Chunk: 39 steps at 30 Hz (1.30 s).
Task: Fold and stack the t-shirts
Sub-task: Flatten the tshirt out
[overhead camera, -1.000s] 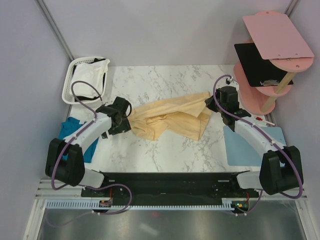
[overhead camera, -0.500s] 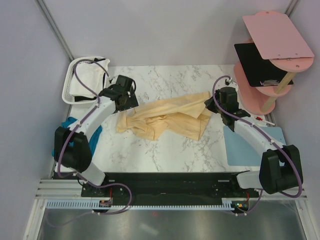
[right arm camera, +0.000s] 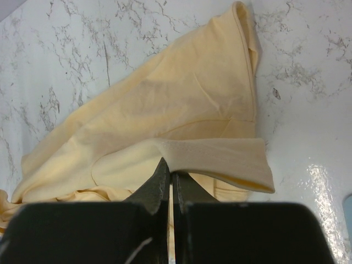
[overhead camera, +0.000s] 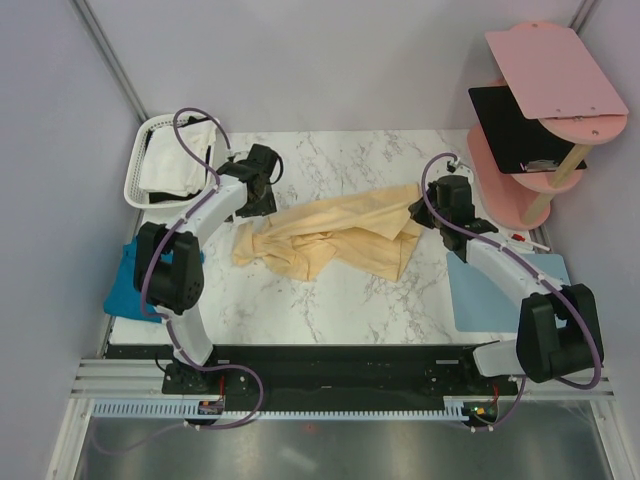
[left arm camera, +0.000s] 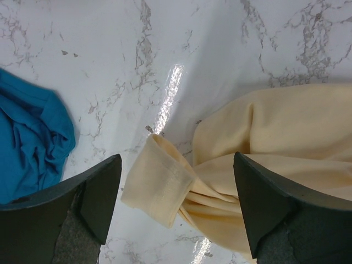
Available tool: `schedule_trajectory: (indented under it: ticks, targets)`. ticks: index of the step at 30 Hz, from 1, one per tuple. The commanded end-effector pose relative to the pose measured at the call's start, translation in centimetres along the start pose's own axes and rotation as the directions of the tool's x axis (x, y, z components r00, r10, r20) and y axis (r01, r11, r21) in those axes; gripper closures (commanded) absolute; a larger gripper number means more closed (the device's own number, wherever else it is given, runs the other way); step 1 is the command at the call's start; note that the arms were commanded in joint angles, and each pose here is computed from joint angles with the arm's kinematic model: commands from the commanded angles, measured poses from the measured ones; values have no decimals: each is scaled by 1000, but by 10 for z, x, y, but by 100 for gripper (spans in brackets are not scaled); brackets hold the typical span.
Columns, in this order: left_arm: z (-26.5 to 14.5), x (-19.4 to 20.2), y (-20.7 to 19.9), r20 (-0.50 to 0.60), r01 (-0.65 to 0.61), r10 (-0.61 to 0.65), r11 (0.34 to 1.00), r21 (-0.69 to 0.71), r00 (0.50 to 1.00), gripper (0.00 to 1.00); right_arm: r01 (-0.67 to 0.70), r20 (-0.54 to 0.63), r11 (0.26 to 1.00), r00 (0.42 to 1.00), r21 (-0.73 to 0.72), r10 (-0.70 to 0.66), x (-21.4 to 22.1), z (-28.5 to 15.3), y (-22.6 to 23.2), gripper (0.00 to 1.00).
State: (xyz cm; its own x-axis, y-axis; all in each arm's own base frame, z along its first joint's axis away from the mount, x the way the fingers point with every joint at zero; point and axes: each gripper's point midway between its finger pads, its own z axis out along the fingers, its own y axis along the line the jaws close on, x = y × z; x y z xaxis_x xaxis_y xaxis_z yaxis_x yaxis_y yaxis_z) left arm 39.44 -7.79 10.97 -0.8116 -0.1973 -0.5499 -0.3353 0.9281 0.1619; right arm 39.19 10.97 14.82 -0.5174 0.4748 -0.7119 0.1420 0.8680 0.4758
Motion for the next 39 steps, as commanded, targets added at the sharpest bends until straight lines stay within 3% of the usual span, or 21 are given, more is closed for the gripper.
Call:
schedule_trajectory:
  ticks: [1,10,13,14,16,17,24,30,34,39]
  targets:
    - [-3,-10,15,27,-16,18,998,-58,999,12,8,14,1000,1000,9,-8,-3,4,-2,100]
    - [12,9,14,-37,-38,35,996,-78,999,16,3,3,1000,1000,22,-3,3,9,-7,100]
    - [17,14,13,-57,-45,41,996,-74,998,37,4,-1,1000,1000,18,-4,4,9,-6,100]
    - [17,15,12,-62,-45,40,996,-72,997,63,4,-2,1000,1000,15,-4,4,10,-5,100]
    - [18,17,12,-68,-47,42,996,-74,997,90,3,4,1000,1000,10,-3,1,10,-4,100]
    - [17,18,14,-70,-47,41,996,-80,997,98,8,8,1000,1000,2,-9,-2,9,-1,100]
    - [-15,-17,40,19,0,2,995,-103,1000,98,35,54,994,998,-100,-30,-38,1,37,100]
    - [-93,-84,64,210,69,-58,996,-47,976,98,82,132,972,990,-220,-53,-94,-33,87,100]
    - [-161,-117,85,346,127,-132,991,39,929,98,152,211,954,973,-258,-98,-125,-73,107,100]
    - [-237,-123,121,477,181,-238,970,163,846,98,229,367,937,922,-264,-122,-168,-155,121,100]
